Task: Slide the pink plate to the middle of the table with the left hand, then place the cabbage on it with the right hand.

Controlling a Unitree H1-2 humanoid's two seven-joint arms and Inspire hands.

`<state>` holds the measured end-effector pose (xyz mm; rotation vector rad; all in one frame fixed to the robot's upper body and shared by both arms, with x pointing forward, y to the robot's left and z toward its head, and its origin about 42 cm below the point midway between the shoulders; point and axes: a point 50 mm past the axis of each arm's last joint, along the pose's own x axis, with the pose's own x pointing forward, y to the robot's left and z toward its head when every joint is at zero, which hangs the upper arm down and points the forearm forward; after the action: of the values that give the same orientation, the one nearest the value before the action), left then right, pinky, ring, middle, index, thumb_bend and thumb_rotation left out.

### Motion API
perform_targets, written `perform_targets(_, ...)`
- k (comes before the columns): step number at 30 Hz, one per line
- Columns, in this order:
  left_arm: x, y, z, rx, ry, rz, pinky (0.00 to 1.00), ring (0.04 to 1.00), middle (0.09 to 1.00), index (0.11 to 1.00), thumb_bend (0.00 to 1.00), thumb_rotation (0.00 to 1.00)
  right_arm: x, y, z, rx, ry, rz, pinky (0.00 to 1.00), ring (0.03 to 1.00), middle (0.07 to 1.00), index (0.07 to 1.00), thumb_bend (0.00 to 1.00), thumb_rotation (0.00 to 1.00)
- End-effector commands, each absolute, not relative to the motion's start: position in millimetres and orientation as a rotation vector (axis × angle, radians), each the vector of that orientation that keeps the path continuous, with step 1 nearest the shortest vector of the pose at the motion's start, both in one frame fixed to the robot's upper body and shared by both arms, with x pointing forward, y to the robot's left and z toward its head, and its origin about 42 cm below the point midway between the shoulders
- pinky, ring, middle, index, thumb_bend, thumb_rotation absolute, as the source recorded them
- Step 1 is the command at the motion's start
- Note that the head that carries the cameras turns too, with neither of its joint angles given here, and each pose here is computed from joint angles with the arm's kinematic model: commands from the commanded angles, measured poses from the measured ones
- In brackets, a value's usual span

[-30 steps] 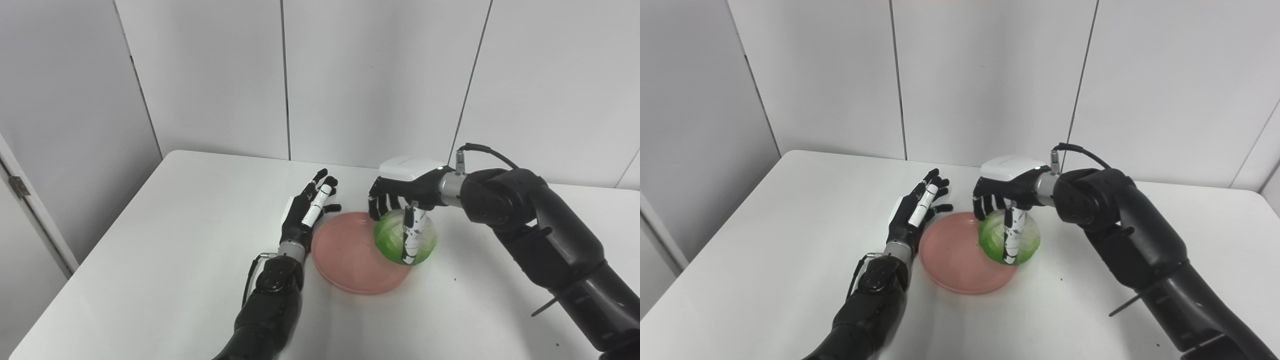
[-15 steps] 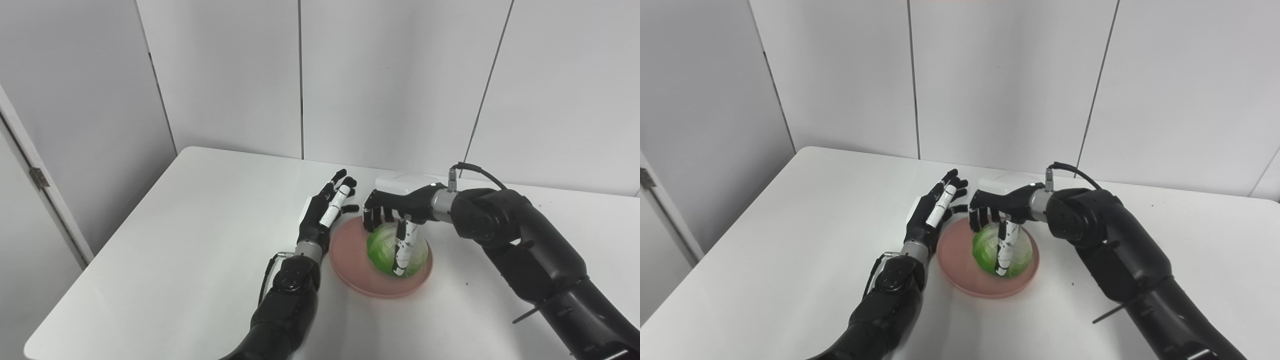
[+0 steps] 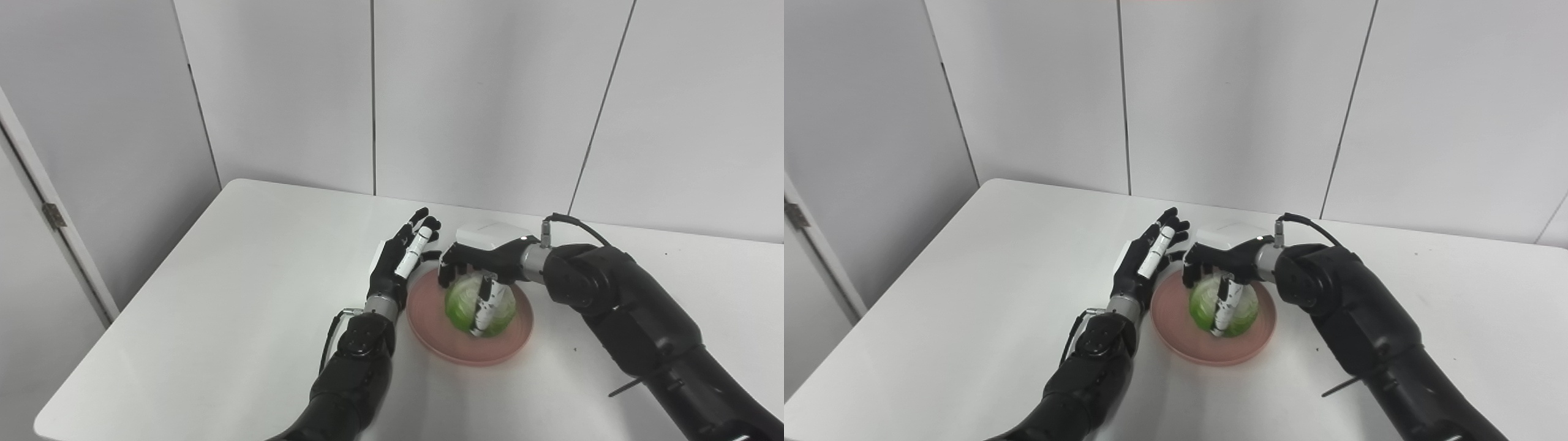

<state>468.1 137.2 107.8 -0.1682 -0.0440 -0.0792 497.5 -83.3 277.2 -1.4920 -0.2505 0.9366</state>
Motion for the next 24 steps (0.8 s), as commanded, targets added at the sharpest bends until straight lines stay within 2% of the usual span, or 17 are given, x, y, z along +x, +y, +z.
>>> perform_targets(1,431.6,141.4,56.3,-0.165,0.076,-0.064,0.7,0.846,0.819,0.866,0.75,0.74,503.2,-82.0,308.2,-1.489,-0.297,0.882,0.99,0.976,0.959,0.861,1.0,0.47)
perform_targets(4,431.0,143.2,56.2,-0.173,0.071,-0.072,0.71,0.858,0.818,0.866,0.77,0.74,503.9,-85.5,312.7,-1.489,-0.315,0.854,1.0,0.998,0.996,0.908,1.0,0.56)
perform_targets(8,430.2,143.7,55.2,-0.204,0.068,-0.079,0.69,0.844,0.798,0.842,0.75,0.7,505.0,-89.0,319.4,-1.488,-0.327,0.816,1.0,1.0,0.999,0.907,1.0,0.6)
perform_targets(11,429.5,142.5,55.2,-0.216,0.06,-0.084,0.68,0.837,0.818,0.836,0.77,0.68,504.9,-96.5,331.3,-1.488,-0.361,0.77,1.0,1.0,0.989,0.901,1.0,0.64)
perform_targets(14,430.1,143.3,55.5,-0.227,0.059,-0.083,0.69,0.844,0.829,0.845,0.79,0.68,506.0,-106.0,341.5,-1.457,-0.397,0.723,1.0,0.988,0.962,0.881,1.0,0.65)
perform_targets(18,430.7,145.9,56.3,-0.224,0.049,-0.076,0.71,0.858,0.838,0.866,0.77,0.69,508.8,-120.1,346.9,-1.392,-0.432,0.654,1.0,0.961,0.933,0.871,1.0,0.67)
perform_targets(20,430.6,147.6,57.2,-0.204,0.039,-0.059,0.76,0.859,0.839,0.857,0.78,0.7,509.6,-131.4,343.0,-1.293,-0.446,0.588,0.92,0.923,0.915,0.866,1.0,0.77)
perform_targets(21,430.4,148.4,57.7,-0.197,0.033,-0.052,0.8,0.866,0.847,0.849,0.79,0.7,509.9,-136.5,339.9,-1.234,-0.449,0.554,0.77,0.855,0.872,0.831,1.0,0.87)
perform_targets(23,429.5,150.5,59.0,-0.179,0.009,-0.032,0.83,0.862,0.847,0.837,0.79,0.71,509.9,-147.6,327.4,-1.078,-0.439,0.457,0.68,0.807,0.836,0.804,0.99,0.95)
perform_targets(24,429.3,151.4,60.5,-0.178,-0.004,-0.019,0.85,0.857,0.846,0.826,0.77,0.71,509.7,-154.1,315.6,-0.944,-0.433,0.4,0.67,0.794,0.821,0.794,0.97,0.98)
